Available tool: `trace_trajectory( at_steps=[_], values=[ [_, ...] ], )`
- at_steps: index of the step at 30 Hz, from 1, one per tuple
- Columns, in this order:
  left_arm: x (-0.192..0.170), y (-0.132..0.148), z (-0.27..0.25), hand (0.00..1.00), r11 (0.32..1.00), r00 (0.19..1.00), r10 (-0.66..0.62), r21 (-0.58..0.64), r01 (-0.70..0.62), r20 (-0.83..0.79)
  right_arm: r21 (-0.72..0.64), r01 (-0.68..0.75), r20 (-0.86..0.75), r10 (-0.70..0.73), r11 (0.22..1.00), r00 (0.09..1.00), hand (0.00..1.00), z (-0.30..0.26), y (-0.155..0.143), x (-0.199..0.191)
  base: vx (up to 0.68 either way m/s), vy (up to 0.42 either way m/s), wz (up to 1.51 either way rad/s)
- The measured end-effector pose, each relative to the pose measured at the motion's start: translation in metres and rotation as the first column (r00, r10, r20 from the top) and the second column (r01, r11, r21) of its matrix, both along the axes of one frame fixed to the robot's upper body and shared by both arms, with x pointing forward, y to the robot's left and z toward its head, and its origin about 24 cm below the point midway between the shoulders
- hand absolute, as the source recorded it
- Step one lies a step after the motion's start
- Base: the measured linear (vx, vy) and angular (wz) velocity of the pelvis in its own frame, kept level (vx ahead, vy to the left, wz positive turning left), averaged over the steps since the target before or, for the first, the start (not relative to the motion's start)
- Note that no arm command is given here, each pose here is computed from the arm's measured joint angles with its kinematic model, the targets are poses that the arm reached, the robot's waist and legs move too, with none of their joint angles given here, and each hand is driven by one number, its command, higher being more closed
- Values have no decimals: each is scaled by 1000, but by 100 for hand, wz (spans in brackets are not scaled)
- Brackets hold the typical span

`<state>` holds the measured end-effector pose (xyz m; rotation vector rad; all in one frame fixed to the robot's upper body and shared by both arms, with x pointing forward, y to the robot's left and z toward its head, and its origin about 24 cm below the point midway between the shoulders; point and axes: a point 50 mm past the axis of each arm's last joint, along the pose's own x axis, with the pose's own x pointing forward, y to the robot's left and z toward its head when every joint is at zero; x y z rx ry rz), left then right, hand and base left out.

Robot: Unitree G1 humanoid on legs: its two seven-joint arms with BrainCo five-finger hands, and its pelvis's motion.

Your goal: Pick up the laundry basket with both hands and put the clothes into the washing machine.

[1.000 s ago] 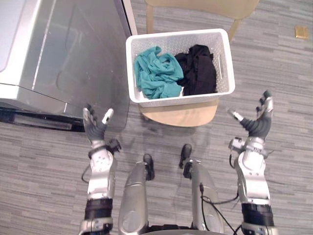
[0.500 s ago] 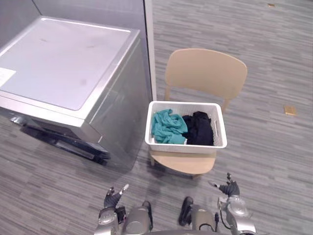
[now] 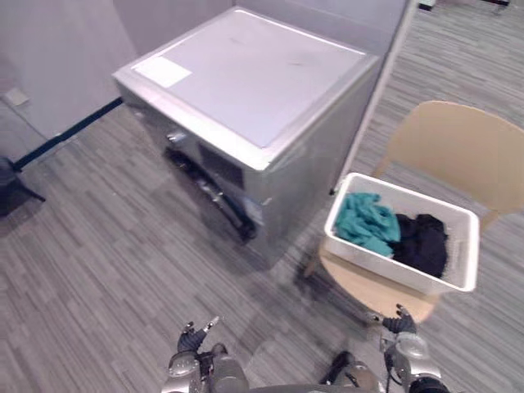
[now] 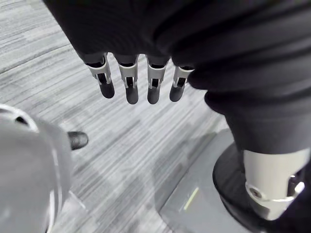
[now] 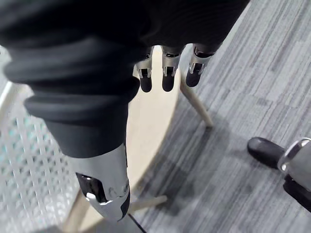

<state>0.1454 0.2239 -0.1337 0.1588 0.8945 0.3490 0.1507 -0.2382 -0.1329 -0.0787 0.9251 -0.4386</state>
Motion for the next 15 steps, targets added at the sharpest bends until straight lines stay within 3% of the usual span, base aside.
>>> trace_trajectory(
  at_steps=[5, 10, 13, 15],
  values=[
    [-19, 9, -5, 0, 1000, 999, -2, 28, 3, -53, -9, -98, 6, 98, 995, 995, 0, 3, 13, 18, 5, 305, 10],
    [-16, 13, -2, 0, 999, 999, 6, 50, -4, -44, 8, -191, 32, 190, 982, 981, 0, 5, 37, 28, 60, -11, 44],
    [3, -14, -1, 0, 1000, 1000, -15, -14, 15, 9, -20, -243, 134, 243, 970, 961, 0, 20, 45, 46, 98, -38, 65],
    [5, -15, 1, 0, 1000, 1000, -15, -13, 16, 27, -24, -283, 170, 283, 959, 944, 0, 25, 55, 53, 104, -55, 62]
  ],
)
